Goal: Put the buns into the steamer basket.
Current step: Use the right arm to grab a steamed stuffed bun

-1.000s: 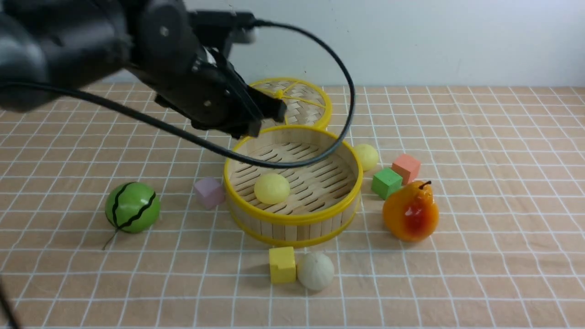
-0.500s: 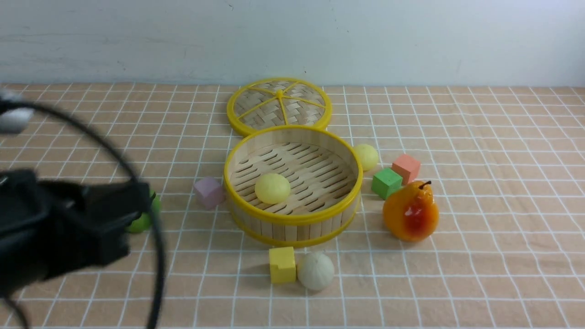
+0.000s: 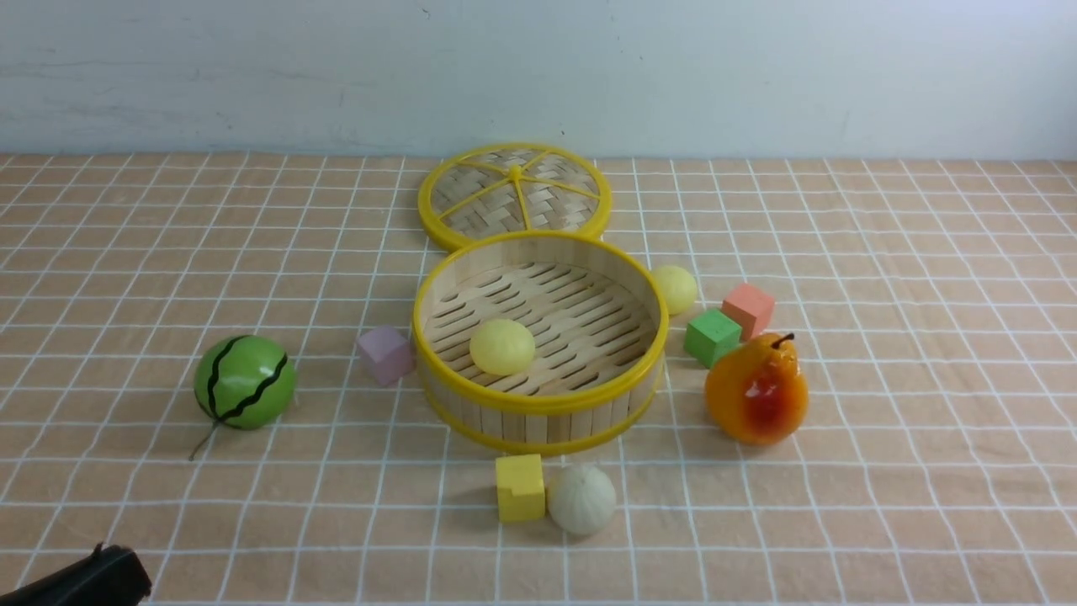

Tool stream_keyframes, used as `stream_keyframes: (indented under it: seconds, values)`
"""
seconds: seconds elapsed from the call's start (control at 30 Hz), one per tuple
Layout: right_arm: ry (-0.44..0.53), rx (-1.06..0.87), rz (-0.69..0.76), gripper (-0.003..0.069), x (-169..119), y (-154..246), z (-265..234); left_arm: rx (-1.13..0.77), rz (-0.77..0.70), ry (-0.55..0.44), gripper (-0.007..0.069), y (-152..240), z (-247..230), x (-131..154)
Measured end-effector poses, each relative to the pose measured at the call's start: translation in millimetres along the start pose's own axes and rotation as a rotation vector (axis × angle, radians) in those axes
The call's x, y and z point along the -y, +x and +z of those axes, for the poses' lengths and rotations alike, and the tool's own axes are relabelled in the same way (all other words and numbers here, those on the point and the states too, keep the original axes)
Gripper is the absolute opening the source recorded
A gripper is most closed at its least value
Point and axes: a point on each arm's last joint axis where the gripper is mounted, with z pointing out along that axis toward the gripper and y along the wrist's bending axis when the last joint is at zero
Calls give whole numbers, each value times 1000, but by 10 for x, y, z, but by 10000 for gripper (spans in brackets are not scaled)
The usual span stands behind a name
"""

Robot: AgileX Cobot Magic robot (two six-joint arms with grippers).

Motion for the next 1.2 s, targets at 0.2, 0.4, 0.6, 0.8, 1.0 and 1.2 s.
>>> stream_keyframes:
  seconds: [0.2, 0.4, 0.6, 0.8, 1.0, 1.2]
  values:
    - [-10, -239, -135, 98, -492, -207, 58, -39, -1, -4, -13, 36, -1, -3]
    - [119, -757, -453, 0, -905, -489, 647, -52, -1, -5, -13, 47, -1, -4]
    - [223, -1099, -555, 0, -899, -475, 1543, -55, -1, -5, -13, 50, -1, -5]
    - [116, -1254, -739, 0, -1239, 208, 2175, -55, -1, -5, -13, 50, -1, -5]
    - [99, -1305, -904, 25, -1496, 894, 2509, -55, -1, -5, -13, 50, -1, -5]
    - [150, -1322, -949, 120, -1483, 1315, 2764, -55, -1, -5, -13, 50, -1, -5]
